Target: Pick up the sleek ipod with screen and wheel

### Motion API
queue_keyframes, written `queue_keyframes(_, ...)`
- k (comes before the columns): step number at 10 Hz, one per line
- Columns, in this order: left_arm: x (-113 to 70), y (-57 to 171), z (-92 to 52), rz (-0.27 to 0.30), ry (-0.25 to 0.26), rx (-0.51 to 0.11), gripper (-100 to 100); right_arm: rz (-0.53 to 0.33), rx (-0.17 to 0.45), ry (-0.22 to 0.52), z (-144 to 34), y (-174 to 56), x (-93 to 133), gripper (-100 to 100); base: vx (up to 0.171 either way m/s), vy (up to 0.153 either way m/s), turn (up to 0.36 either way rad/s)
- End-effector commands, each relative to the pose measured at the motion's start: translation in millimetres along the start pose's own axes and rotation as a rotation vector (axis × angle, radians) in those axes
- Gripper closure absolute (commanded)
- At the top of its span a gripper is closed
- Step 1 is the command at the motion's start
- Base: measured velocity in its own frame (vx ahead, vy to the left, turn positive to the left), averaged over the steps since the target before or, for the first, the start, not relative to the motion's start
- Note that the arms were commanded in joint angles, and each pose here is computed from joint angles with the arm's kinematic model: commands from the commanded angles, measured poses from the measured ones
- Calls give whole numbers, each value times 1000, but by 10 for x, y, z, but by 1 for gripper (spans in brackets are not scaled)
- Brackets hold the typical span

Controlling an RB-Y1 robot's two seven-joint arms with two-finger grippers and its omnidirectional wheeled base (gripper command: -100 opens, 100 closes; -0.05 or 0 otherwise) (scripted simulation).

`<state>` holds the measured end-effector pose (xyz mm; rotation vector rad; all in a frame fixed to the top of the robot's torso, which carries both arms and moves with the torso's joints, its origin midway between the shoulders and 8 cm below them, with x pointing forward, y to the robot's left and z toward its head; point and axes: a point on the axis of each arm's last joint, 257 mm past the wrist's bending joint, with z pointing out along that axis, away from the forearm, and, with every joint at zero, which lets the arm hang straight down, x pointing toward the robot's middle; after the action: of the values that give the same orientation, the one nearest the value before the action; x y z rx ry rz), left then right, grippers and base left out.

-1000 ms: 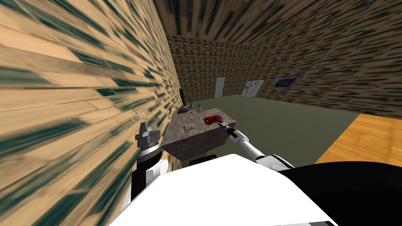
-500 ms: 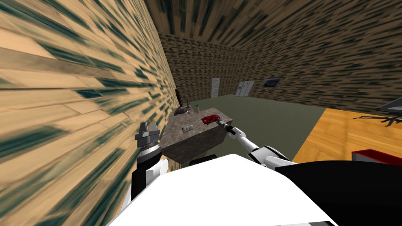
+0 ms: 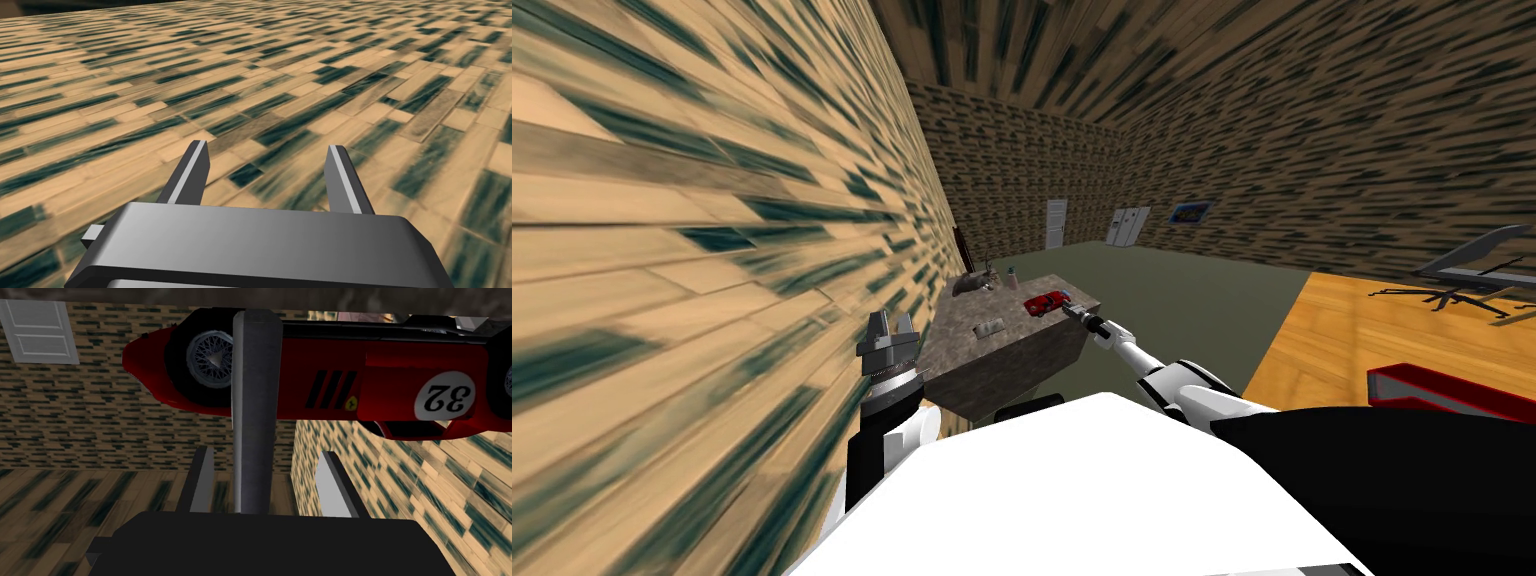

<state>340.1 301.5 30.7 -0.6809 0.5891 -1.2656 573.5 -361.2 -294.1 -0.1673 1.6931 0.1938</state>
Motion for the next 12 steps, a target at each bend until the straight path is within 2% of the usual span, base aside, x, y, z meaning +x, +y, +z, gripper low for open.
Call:
queue_keyframes(1, 0, 0, 0, 0, 0, 0, 0, 0, 0, 0, 0, 0, 0, 100, 0, 0, 0)
queue_keyframes(4, 0, 0, 0, 0, 0, 0, 0, -2, 0, 0, 1, -1, -2, 100, 0, 0, 0)
queue_keyframes(5, 0, 0, 0, 0, 0, 0, 0, -2, 0, 0, 0, -1, -2, 0, 0, 0, 0)
queue_keyframes(6, 0, 0, 0, 0, 0, 0, 0, 17, 32, 7, -105, -36, 96, 100, 6, -39, 223)
queue_keyframes(7, 0, 0, 0, 0, 0, 0, 0, 17, 29, 6, -120, -23, 100, 100, 2, -56, 196)
queue_keyframes(8, 0, 0, 0, 0, 0, 0, 0, 33, 68, 10, -206, -84, 173, 100, -1, -73, 276)
queue_keyframes(9, 0, 0, 0, 0, 0, 0, 0, 34, 64, 12, -281, -54, 221, 100, 5, -62, 158)
queue_keyframes(10, 0, 0, 0, 0, 0, 0, 0, 31, 58, 3, -264, -30, 173, 100, 6, -20, -3)
queue_keyframes(11, 0, 0, 0, 0, 0, 0, 0, 47, 100, 9, -367, -105, 250, 100, 4, -28, 227)
queue_keyframes(12, 0, 0, 0, 0, 0, 0, 0, 46, 96, 9, -426, -77, 273, 100, 3, -40, 168)
